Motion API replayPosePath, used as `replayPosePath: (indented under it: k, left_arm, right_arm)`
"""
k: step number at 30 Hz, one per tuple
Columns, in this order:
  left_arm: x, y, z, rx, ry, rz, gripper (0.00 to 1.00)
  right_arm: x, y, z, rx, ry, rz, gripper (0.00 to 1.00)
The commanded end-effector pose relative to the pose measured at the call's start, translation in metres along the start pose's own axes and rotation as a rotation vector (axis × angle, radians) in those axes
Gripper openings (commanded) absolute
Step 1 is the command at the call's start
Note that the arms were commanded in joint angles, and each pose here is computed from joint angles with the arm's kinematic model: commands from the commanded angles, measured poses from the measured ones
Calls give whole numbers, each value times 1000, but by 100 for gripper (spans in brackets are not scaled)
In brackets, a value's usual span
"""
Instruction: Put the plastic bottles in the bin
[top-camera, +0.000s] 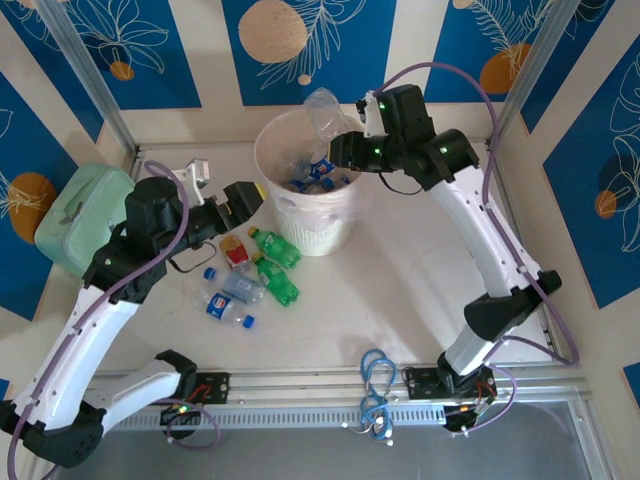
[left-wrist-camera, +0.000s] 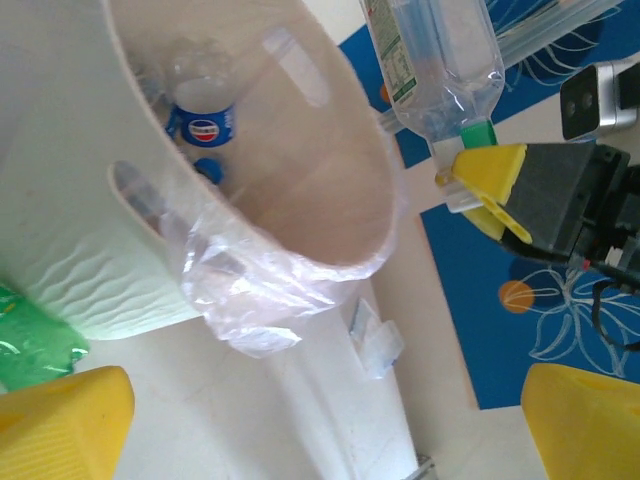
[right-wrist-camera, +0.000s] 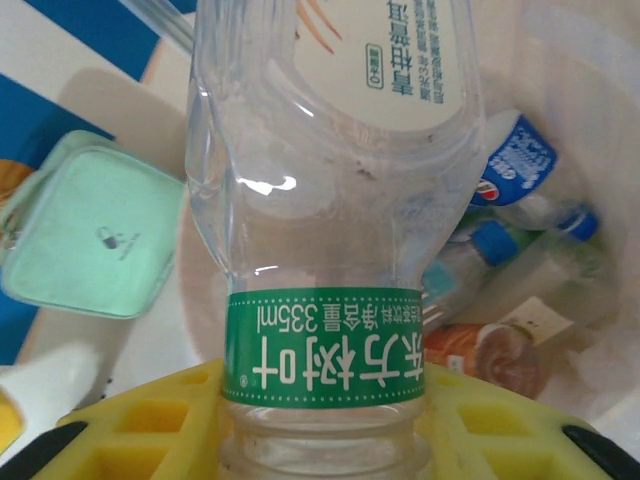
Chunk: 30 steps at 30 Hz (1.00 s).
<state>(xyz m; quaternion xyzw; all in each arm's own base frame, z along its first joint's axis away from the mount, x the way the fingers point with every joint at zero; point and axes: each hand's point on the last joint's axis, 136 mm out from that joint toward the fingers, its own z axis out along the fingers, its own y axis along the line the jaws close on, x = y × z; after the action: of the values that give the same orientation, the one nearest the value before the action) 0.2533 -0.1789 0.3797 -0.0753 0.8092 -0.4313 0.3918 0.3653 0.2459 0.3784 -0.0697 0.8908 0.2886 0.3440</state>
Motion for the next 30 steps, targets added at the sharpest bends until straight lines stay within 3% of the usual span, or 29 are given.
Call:
replayPosePath:
  k: [1, 4, 8, 11, 22, 30]
  left_arm:
    - [-2, 18, -6, -73, -29, 27, 98]
    - [0, 21, -6, -89, -17, 35, 96]
    - [1, 23, -5, -95, -11, 32, 95]
    - [2, 25, -5, -99, -7, 30, 95]
    - [4, 36, -2, -140, -8, 9, 92]
    - [13, 69, -5, -265, -7, -33, 88]
  right_arm:
    - [-7, -18, 5, 61, 7, -25, 32]
    - [-11, -29, 14, 72, 13, 7, 40]
    - [-18, -41, 16, 90, 3, 44, 61]
    - [-19, -39, 11, 82, -3, 45, 71]
    - [-3, 17, -34, -14, -56, -44, 73]
    - [80, 90, -41, -124, -9, -246, 71]
